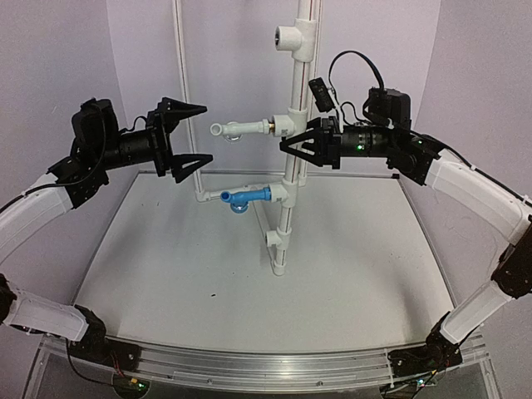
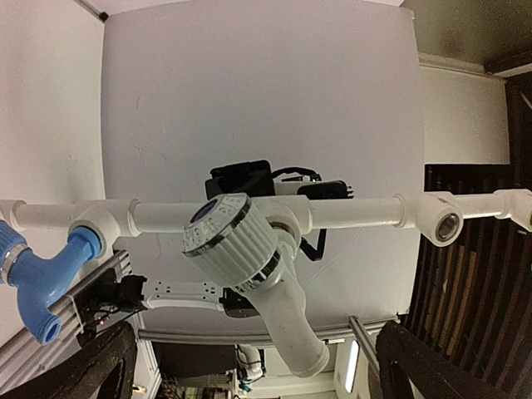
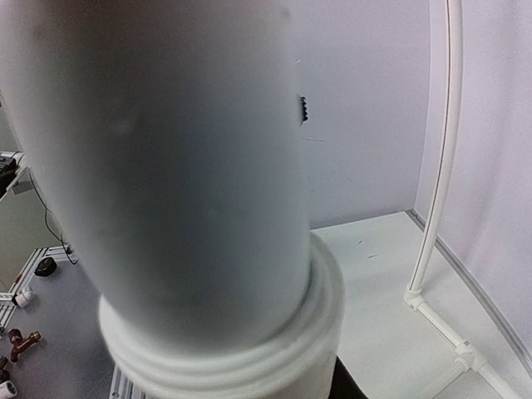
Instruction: Install the water faucets
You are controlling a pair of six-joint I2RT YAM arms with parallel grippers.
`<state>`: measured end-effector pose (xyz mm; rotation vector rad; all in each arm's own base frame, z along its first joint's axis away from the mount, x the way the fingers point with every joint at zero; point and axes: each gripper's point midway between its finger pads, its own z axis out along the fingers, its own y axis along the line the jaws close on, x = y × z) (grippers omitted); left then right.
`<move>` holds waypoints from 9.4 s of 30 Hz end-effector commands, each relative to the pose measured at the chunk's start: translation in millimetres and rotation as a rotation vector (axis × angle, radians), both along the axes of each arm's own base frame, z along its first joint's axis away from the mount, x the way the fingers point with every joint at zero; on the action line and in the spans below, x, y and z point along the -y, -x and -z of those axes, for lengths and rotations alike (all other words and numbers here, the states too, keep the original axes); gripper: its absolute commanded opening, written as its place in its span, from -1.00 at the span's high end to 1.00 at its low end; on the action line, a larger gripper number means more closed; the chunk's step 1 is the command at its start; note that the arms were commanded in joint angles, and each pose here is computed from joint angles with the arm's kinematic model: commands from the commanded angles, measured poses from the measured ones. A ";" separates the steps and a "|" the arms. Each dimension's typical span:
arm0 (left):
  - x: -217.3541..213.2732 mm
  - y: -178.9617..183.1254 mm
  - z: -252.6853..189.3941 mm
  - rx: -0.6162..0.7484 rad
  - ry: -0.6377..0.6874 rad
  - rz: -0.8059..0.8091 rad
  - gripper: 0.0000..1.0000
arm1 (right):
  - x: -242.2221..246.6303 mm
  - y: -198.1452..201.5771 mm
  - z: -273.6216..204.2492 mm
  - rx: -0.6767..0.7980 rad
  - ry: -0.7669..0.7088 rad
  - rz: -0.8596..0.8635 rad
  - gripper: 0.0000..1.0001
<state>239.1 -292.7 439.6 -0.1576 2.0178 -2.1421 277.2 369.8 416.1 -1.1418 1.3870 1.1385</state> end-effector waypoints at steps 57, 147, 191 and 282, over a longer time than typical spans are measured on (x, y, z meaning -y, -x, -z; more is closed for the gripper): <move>39.9 -5.5 -32.7 0.635 -0.131 0.071 0.44 | 1.6 9.5 -14.2 -0.104 -0.037 -0.051 1.00; 48.6 -19.1 -87.8 1.299 -0.382 -0.027 0.40 | 12.2 1.5 -11.5 -0.105 -0.034 -0.038 1.00; 65.9 61.3 -16.6 1.368 -0.385 0.326 0.77 | 8.6 -17.1 -15.3 -0.159 -0.048 0.029 1.00; 53.4 -37.8 16.0 0.970 -0.049 -0.130 0.72 | 14.2 -2.0 -16.2 -0.126 -0.045 -0.011 1.00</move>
